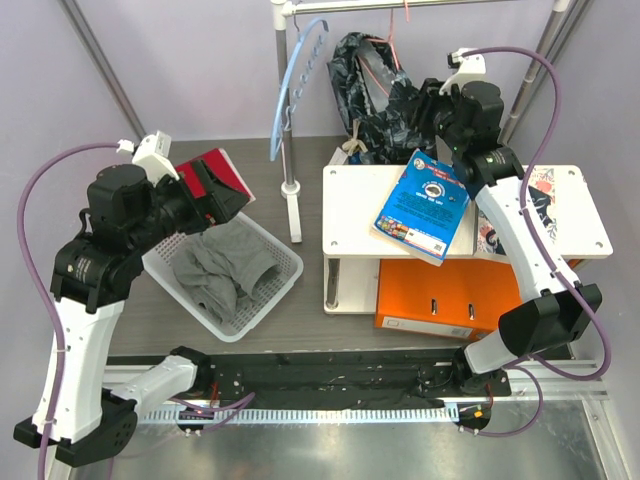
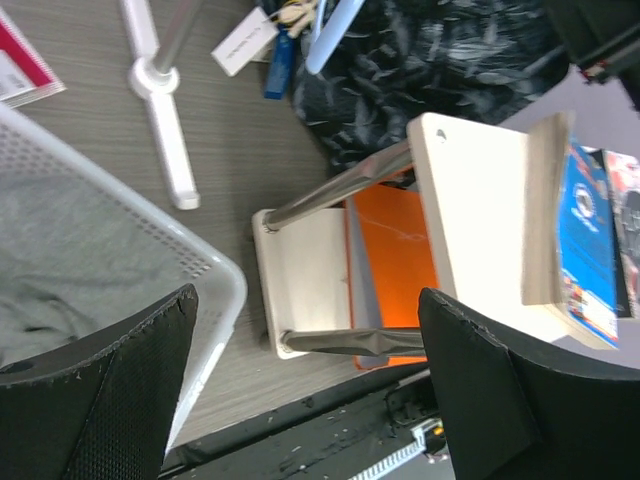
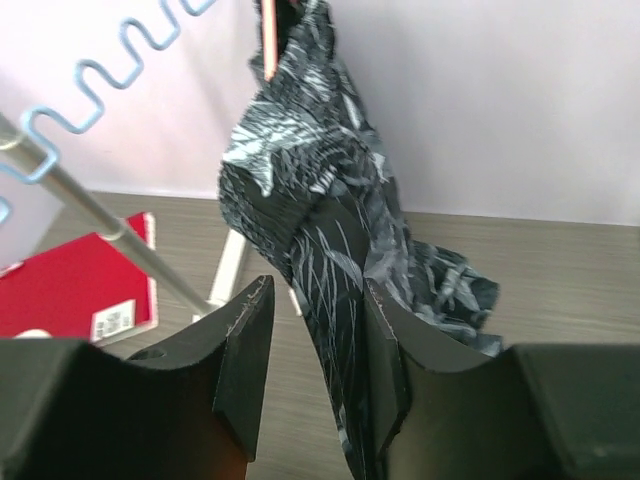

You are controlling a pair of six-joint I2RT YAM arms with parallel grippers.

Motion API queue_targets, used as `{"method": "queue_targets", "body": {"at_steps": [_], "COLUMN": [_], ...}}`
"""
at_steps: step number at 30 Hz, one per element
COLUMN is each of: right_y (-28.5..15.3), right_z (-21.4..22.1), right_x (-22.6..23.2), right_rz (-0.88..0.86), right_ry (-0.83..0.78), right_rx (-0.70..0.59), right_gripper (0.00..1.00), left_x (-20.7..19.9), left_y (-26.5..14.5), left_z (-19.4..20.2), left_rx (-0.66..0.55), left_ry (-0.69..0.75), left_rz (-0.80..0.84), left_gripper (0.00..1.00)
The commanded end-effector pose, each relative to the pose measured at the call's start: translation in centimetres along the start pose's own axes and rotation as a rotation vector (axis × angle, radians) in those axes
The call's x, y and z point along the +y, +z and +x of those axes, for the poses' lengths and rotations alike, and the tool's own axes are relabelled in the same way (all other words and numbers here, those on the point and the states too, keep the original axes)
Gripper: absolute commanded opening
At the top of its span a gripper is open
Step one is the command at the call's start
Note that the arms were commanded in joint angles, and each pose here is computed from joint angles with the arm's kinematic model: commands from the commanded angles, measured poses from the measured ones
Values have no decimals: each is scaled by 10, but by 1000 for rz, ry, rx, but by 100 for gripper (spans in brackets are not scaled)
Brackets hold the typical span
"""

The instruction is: Remove the shorts from the hanger

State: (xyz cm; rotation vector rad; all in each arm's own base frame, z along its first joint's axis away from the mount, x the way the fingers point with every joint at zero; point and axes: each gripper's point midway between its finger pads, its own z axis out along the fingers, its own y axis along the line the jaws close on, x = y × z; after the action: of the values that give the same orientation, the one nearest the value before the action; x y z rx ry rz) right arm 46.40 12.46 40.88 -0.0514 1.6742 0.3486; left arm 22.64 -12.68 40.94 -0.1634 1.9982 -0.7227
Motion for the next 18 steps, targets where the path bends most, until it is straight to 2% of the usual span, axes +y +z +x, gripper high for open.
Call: {"method": "queue_targets", "body": {"at_steps": [1, 4, 6, 9, 13, 15, 18], "right_y": [-6, -6, -8, -9, -7, -5, -3], "right_z": [-26, -24, -21, -13, -7, -4, -5], "right_x": [22, 22, 19, 14, 11, 11, 14], "right_rz": [-97, -92, -79, -51, -35, -37, -44], "right_ry": [66, 79, 81, 72, 68, 68, 77], "right_rx": [-83, -74, -63, -34, -16, -9, -9], "right_gripper": [44, 37, 37, 48, 48, 46, 37], "left_x": [-34, -33, -40, -58, -57, -53, -49], "left_y": [-8, -7, -7, -11, -5, -3, -2], "left_z": [-9, -6, -4, -4, -2, -2, 3], "left_rx": [-19, 4, 27, 51, 70, 74, 92], "left_ry": [-30, -35, -36, -48, -68, -74, -77], "left_rz": [159, 151, 186, 273, 263, 239, 225], "left_gripper": [90, 90, 90, 92, 95, 96, 96]}}
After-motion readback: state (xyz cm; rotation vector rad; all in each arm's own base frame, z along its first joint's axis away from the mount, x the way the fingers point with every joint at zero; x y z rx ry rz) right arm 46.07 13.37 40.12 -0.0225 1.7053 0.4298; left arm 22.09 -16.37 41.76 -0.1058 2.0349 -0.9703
